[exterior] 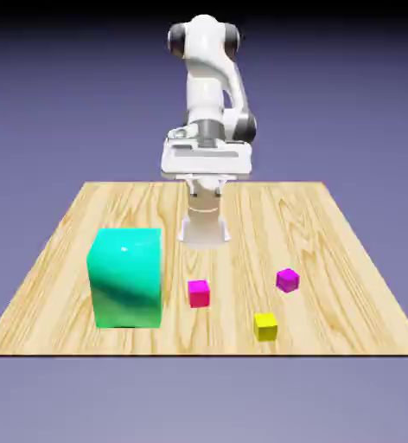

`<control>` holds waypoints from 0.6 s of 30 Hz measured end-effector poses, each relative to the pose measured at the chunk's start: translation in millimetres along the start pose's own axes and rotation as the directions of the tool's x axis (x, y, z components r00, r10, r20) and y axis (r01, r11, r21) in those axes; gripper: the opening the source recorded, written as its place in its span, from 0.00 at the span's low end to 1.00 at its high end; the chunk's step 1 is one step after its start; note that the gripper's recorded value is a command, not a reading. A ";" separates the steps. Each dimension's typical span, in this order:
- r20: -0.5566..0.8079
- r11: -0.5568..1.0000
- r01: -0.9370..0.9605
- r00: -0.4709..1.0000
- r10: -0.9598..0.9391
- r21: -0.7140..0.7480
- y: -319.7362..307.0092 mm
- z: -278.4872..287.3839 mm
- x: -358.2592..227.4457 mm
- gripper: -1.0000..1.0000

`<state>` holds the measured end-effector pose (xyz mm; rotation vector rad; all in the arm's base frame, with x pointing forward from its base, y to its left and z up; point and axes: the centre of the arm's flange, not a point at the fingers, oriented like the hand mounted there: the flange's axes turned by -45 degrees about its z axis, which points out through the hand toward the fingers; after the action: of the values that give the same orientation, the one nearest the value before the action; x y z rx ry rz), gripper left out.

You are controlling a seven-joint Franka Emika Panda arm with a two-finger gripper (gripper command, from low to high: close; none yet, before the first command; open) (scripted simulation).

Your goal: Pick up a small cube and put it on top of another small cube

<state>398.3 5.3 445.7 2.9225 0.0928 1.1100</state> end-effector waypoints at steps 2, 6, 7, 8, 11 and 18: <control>0.118 1.000 0.011 0.993 -0.012 0.006 -1.0 25.2 -4.2 0.50; 0.346 0.999 0.032 0.937 -0.038 0.021 -2.9 73.7 -18.7 0.50; 0.401 0.999 0.037 0.915 -0.044 0.025 -3.4 85.3 -23.5 0.50; 0.454 0.999 0.042 0.890 -0.051 0.030 -3.8 96.7 -28.8 0.50; 0.603 0.998 0.053 0.795 -0.069 0.044 -4.8 129.3 -46.9 0.50; 0.870 0.994 0.071 0.482 -0.105 0.081 -5.8 194.4 -100.9 0.50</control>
<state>451.8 6.6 233.2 3.0412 0.2351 -0.5213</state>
